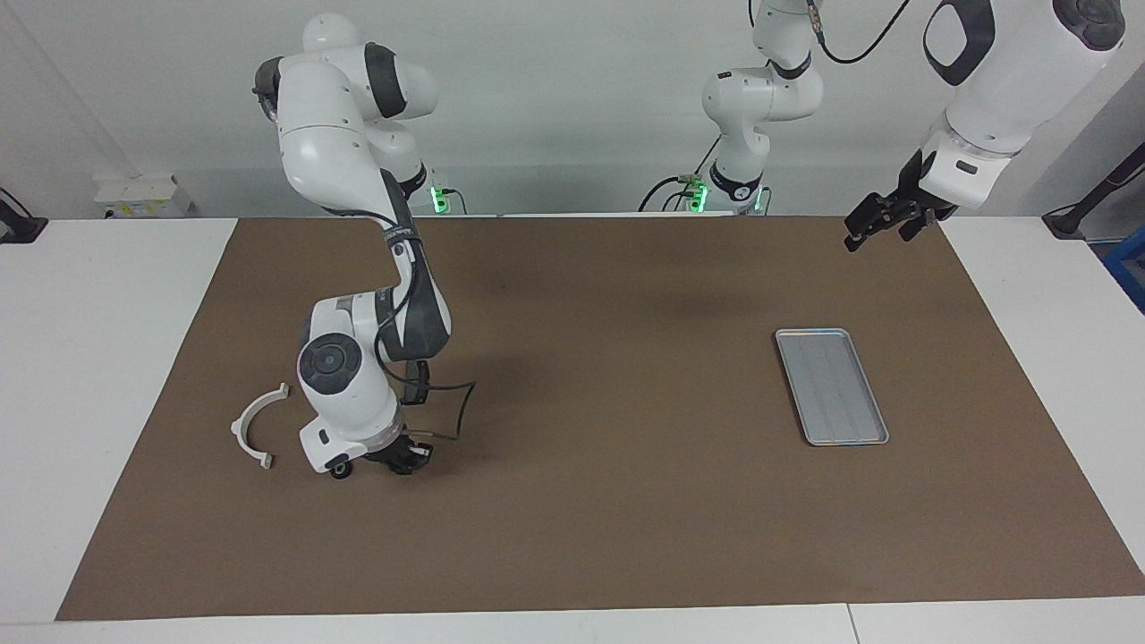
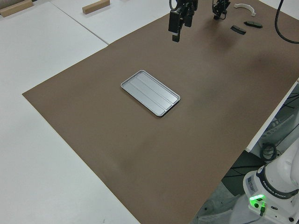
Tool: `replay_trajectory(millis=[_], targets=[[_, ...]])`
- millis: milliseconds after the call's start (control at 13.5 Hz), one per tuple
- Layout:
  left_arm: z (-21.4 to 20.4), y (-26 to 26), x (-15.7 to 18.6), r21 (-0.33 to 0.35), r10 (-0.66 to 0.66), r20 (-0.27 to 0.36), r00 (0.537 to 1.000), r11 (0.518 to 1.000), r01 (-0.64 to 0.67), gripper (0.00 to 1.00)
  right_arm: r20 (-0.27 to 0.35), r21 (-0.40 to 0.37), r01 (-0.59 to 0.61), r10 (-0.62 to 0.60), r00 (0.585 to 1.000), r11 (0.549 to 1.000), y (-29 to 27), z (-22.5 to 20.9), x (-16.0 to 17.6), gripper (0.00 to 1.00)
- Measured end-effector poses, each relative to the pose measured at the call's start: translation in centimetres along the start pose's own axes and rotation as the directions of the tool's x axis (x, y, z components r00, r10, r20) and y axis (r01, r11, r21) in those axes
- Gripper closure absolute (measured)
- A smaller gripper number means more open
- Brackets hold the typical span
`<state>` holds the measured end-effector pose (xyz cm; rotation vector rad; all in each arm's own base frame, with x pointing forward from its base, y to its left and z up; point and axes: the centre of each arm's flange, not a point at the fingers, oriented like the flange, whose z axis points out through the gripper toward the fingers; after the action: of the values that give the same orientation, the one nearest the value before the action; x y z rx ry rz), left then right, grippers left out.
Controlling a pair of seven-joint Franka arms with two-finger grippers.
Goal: Pick bearing gear from pile to tray
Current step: 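Carry the black gear with the right gripper toward the table center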
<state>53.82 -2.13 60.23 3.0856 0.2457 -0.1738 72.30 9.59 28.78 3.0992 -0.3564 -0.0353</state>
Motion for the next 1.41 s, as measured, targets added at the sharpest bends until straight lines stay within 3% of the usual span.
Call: replay_trajectory(millis=[223, 445, 668, 890, 1113, 1410], targets=[[0.0, 0.0, 0.0, 0.000, 0.000, 0.000, 1.000, 1.000, 0.000, 0.00, 0.064, -0.044, 0.002, 0.001, 0.998, 0.999, 1.2, -1.6, -0.5, 0.76], [0.0, 0.0, 0.0, 0.000, 0.000, 0.000, 1.000, 1.000, 0.000, 0.00, 0.116, -0.066, 0.049, -0.041, 0.992, 0.997, 1.5, -10.2, -2.2, 0.76], [0.0, 0.0, 0.0, 0.000, 0.000, 0.000, 1.000, 1.000, 0.000, 0.00, 0.139, -0.065, 0.096, -0.086, 0.987, 0.993, -1.0, -21.8, -7.5, 0.76], [0.0, 0.0, 0.0, 0.000, 0.000, 0.000, 1.000, 1.000, 0.000, 0.00, 0.107, -0.022, -0.016, 0.018, 0.994, 1.000, -9.4, -29.0, -15.7, 0.76], [0.0, 0.0, 0.0, 0.000, 0.000, 0.000, 1.000, 1.000, 0.000, 0.00, 0.054, 0.019, -0.178, 0.177, 0.983, 0.984, -19.3, -29.1, -22.3, 0.76], [0.0, 0.0, 0.0, 0.000, 0.000, 0.000, 1.000, 1.000, 0.000, 0.00, 0.049, 0.049, -0.329, 0.326, 0.944, 0.943, -28.0, -22.3, -26.8, 0.76]])
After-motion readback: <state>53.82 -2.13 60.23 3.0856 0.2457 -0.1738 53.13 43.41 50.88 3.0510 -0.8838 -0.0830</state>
